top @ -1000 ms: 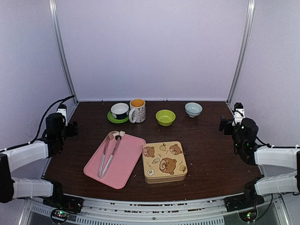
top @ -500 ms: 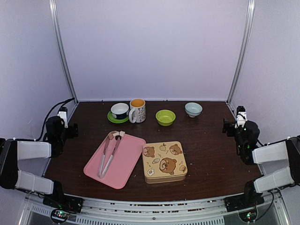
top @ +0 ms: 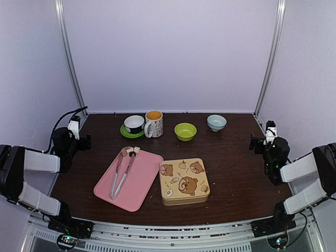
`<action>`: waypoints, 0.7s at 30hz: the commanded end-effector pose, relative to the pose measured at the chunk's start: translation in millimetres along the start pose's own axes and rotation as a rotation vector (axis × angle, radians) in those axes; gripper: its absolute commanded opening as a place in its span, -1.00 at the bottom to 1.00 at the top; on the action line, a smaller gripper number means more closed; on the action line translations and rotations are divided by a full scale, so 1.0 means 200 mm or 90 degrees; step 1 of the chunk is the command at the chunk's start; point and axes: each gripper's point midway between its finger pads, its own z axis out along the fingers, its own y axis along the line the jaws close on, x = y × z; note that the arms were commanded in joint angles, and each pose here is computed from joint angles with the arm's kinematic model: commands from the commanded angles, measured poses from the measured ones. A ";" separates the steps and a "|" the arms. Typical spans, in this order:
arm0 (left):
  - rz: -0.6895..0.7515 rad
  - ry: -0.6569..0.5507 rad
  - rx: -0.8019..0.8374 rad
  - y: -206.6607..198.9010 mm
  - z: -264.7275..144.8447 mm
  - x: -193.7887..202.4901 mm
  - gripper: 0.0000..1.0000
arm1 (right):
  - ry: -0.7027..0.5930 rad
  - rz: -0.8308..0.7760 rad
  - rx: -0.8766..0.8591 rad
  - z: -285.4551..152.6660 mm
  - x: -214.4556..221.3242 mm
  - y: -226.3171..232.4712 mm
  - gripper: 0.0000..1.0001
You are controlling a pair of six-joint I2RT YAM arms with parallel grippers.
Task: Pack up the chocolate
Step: Reset both arms
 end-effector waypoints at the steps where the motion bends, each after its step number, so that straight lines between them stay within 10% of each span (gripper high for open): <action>1: 0.004 -0.067 0.008 0.00 0.00 -0.08 0.96 | -0.033 0.011 0.002 0.01 -0.07 -0.01 1.00; 21: -0.036 -0.088 -0.020 0.07 -0.01 -0.03 0.96 | -0.032 0.012 0.002 0.01 -0.07 -0.01 1.00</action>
